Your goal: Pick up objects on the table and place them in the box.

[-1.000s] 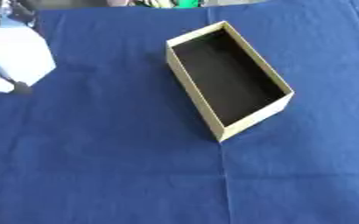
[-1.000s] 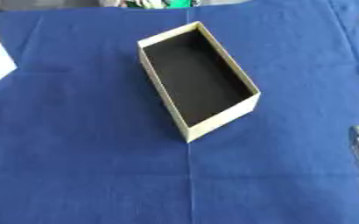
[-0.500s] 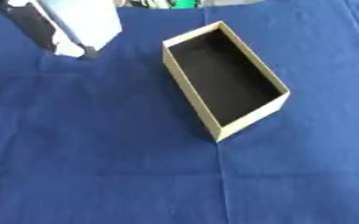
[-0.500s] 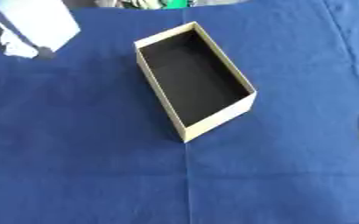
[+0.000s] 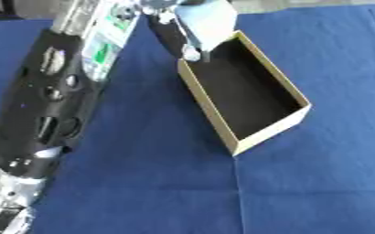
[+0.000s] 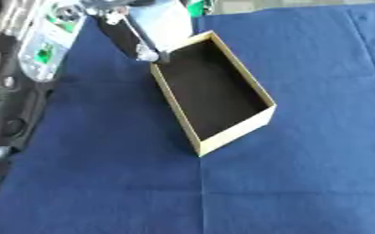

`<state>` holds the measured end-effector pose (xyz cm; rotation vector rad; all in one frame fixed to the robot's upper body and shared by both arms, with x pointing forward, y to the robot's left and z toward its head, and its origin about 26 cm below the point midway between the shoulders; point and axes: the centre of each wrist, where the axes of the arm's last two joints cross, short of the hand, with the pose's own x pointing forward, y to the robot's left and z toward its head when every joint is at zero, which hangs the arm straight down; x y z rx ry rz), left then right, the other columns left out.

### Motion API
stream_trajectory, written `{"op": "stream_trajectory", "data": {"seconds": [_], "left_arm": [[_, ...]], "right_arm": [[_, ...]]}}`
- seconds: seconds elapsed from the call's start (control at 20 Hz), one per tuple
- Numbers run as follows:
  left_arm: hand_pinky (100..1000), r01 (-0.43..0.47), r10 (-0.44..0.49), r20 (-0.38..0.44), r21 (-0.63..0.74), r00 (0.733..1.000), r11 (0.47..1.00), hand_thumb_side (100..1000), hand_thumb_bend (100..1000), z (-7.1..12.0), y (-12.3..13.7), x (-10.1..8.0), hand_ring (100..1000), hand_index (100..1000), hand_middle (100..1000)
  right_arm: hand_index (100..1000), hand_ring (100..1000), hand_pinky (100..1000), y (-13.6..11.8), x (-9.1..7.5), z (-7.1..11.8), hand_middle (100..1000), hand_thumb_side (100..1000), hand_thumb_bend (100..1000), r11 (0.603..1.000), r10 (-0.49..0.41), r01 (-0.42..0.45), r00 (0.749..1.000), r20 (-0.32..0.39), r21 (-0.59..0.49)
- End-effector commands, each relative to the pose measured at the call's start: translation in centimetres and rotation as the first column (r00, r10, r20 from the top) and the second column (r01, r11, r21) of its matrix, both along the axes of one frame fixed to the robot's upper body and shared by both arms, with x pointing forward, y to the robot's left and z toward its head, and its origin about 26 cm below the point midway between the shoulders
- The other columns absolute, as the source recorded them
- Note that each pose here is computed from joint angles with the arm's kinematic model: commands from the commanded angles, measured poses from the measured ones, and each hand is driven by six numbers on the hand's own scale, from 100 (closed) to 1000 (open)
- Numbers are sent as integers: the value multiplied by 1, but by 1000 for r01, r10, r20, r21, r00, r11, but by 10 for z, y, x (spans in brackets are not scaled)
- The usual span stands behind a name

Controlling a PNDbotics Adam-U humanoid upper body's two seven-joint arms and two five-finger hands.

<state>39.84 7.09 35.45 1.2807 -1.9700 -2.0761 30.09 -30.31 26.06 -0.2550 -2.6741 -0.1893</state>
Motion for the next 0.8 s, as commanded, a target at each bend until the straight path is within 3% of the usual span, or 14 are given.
{"op": "stream_trajectory", "data": {"seconds": [0.05,0.55,0.65,0.7,0.8], "left_arm": [[600,-10,9,66,15,998,1000,171,100,3,-13,-1,645,569,515],[602,-51,49,54,46,997,998,199,100,-32,-23,22,641,596,515],[604,-42,41,31,45,999,998,226,100,-39,-24,25,643,610,517],[609,-38,38,17,43,999,998,294,100,-42,-24,27,646,627,522],[614,-36,37,-14,42,999,998,342,100,-48,-24,29,653,637,528]], "right_arm": [[833,861,724,2,-2,11,615,1000,100,999,33,-33,999,24,-14],[835,867,728,8,0,9,612,1000,100,998,63,-63,998,9,-1],[835,867,727,8,0,8,612,1000,100,998,62,-62,998,7,1],[835,867,727,8,0,8,612,1000,100,998,61,-61,998,7,1],[835,867,727,7,0,7,612,1000,100,998,57,-57,998,6,2]]}}
